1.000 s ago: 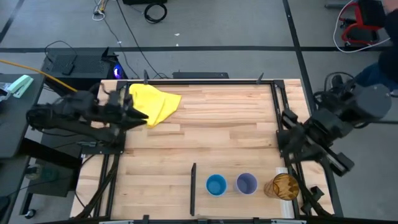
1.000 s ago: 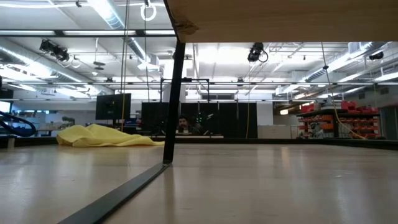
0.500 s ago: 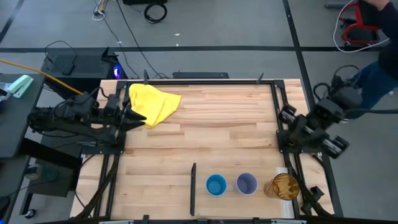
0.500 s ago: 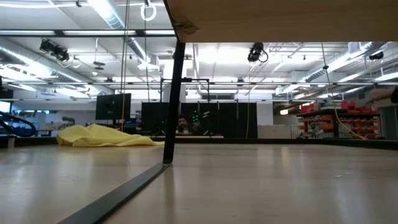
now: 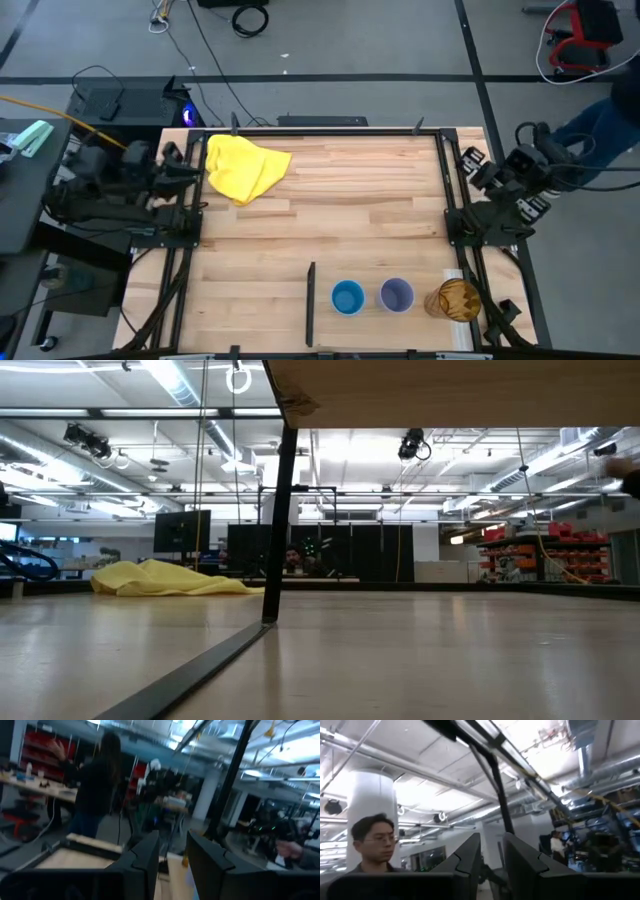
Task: Stack small to large cups/mugs on shelf
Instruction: Return to Home Position
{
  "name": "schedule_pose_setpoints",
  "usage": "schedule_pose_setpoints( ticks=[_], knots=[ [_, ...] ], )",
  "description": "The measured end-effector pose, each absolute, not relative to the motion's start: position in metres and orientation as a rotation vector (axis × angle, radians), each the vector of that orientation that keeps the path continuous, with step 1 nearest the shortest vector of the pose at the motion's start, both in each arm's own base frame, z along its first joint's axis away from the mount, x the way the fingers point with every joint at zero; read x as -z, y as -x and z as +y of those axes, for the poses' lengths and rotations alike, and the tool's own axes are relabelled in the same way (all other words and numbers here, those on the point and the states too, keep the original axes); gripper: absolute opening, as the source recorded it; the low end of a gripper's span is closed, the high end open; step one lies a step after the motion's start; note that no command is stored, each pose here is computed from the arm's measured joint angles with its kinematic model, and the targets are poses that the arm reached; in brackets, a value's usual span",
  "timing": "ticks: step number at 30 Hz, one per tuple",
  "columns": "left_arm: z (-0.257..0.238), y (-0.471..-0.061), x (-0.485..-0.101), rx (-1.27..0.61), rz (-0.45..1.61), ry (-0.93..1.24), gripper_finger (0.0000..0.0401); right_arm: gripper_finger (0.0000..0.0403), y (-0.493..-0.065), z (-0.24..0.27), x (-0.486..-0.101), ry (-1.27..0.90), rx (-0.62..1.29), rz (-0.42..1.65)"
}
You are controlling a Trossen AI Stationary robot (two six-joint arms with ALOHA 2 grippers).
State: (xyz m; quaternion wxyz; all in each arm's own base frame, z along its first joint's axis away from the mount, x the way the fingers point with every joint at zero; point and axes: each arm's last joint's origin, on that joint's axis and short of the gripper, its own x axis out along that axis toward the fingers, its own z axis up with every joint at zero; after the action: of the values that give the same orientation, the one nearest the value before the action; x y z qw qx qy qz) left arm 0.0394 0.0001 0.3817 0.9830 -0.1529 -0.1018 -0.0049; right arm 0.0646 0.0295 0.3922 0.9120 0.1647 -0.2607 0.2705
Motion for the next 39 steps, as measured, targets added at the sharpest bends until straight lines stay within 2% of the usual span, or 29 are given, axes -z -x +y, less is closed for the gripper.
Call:
schedule_pose_setpoints(
  ticks=[7,19,25,31,39],
  knots=[
    [0.002,-0.015,-0.366,0.011,-0.285,0.316,0.0107,0.0091,-0.039,0.018,-0.368,-0.333,-0.541,-0.613],
    [0.004,-0.002,-0.336,-0.051,-0.356,0.326,0.0107,0.0091,-0.007,0.006,-0.344,-0.290,-0.524,-0.752],
    [0.004,-0.010,-0.329,-0.060,-0.360,0.330,0.0107,0.0091,-0.006,0.006,-0.345,-0.294,-0.523,-0.759],
    [0.003,-0.033,-0.309,-0.051,-0.382,0.356,0.0107,0.0091,-0.026,0.013,-0.320,-0.329,-0.540,-0.793],
    [0.002,-0.049,-0.289,-0.037,-0.387,0.406,0.0107,0.0091,-0.047,0.021,-0.284,-0.400,-0.552,-0.718]
  ],
)
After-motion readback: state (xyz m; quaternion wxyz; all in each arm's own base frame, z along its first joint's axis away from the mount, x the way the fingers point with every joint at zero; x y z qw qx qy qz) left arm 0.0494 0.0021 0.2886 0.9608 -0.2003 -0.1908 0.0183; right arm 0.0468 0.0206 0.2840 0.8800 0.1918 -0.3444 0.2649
